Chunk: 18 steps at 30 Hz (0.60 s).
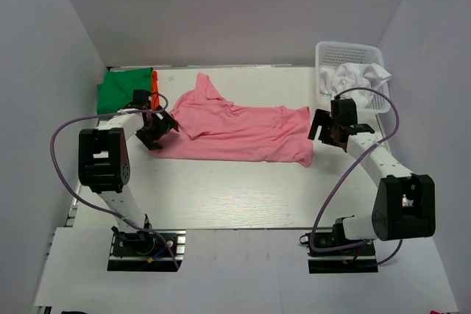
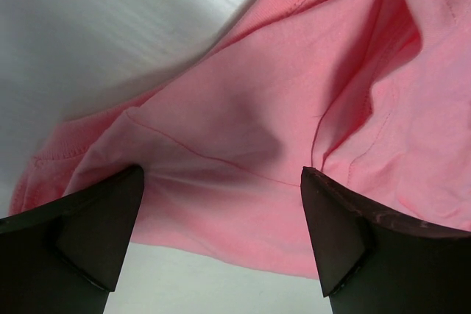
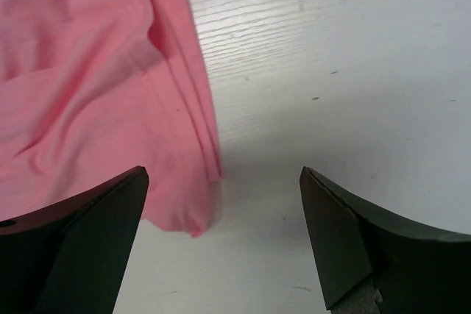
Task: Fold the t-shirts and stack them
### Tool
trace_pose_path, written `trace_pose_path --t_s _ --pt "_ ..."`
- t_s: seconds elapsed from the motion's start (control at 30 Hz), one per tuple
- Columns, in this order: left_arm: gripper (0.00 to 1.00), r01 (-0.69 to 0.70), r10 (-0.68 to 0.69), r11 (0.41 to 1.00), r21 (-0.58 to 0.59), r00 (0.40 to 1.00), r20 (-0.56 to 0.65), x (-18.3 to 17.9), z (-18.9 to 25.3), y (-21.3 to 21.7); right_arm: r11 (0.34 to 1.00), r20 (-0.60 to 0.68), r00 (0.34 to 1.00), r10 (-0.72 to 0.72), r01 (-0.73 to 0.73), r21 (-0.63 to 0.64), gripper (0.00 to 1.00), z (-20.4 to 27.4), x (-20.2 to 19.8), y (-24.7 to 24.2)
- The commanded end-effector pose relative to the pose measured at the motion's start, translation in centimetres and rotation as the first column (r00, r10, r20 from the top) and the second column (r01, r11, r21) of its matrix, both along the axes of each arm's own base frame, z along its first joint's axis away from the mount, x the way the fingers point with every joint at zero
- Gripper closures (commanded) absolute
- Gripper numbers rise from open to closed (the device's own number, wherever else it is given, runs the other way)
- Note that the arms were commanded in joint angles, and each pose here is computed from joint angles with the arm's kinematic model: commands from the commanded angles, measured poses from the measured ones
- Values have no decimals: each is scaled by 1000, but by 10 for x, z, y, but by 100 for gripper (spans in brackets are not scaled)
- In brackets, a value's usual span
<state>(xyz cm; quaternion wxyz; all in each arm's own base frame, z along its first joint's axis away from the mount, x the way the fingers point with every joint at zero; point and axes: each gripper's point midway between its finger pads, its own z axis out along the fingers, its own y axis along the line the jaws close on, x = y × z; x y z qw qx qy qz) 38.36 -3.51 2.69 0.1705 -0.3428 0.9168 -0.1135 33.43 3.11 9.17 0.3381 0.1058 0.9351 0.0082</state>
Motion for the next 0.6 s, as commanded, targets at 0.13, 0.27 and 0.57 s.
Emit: trace_pose_path --t_s 0.13,0.27,0.57 --pt "1 -25 48 993 119 981 -189 -58 -26 22 991 -115 992 53 -38 131 18 -24 -20 27" --pt "1 -24 44 994 110 983 -180 -57 -28 20 979 -197 980 7 33 203 32 -47 -46 33" --pt "1 -17 40 995 101 972 -231 -71 -44 18 929 -210 973 95 -11 370 45 -79 -38 67"
